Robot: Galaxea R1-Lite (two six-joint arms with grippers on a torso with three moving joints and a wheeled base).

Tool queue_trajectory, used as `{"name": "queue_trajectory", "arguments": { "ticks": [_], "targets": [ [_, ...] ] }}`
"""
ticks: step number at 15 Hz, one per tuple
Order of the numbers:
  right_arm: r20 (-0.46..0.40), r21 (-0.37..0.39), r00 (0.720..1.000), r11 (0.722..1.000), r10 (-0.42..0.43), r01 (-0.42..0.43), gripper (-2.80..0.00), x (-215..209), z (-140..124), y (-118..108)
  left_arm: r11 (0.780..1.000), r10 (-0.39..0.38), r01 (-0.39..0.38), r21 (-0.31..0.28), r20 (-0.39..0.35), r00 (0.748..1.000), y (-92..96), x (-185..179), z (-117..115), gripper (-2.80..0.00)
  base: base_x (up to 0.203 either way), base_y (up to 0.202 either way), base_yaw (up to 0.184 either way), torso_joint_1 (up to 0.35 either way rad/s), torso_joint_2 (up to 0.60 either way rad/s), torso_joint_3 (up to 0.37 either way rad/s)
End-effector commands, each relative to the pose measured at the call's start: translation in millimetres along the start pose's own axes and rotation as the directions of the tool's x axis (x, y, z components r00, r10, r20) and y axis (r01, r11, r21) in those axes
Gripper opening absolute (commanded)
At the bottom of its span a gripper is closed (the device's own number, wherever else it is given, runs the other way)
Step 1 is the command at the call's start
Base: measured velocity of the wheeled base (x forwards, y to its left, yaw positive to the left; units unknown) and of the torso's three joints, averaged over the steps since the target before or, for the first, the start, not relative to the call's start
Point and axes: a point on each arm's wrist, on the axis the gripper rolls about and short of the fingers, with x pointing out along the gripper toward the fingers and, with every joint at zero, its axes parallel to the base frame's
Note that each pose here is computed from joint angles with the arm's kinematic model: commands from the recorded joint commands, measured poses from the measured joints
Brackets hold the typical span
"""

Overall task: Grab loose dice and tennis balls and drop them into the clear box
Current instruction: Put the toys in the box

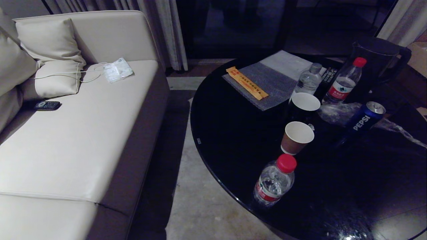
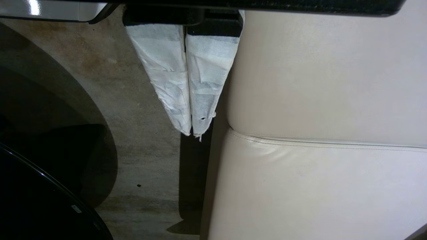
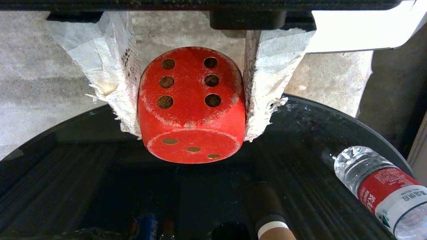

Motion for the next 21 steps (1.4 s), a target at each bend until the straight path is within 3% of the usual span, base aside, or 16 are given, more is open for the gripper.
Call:
{"name": "queue_trajectory", "arguments": {
  "ticks": [1,15,21],
  "targets": [
    [-0.004,-0.007,1.000,1.000,0.003,-0.003,-2.80,-0.1,-0.6,0.1,1.000,0.001,-0.001,0.000,-0.003,1.000,0.0,0.2,-0.4,-2.80,0.000,0.000,0.000,0.000,0.00,0.000],
    [-0.006,-0.012,1.000,1.000,0.005,-0.005,-2.80,-0.1,-0.7,0.1,1.000,-0.006,0.006,0.004,-0.003,1.000,-0.1,0.2,-0.4,-2.80,0.000,0.000,0.000,0.000,0.00,0.000],
    [-0.004,-0.013,1.000,1.000,0.005,-0.005,-2.80,-0.1,-0.6,0.1,1.000,-0.001,0.001,-0.006,-0.005,1.000,0.0,0.2,-0.5,-2.80,0.001,0.007,-0.152,0.002,0.00,0.002]
  ]
}}
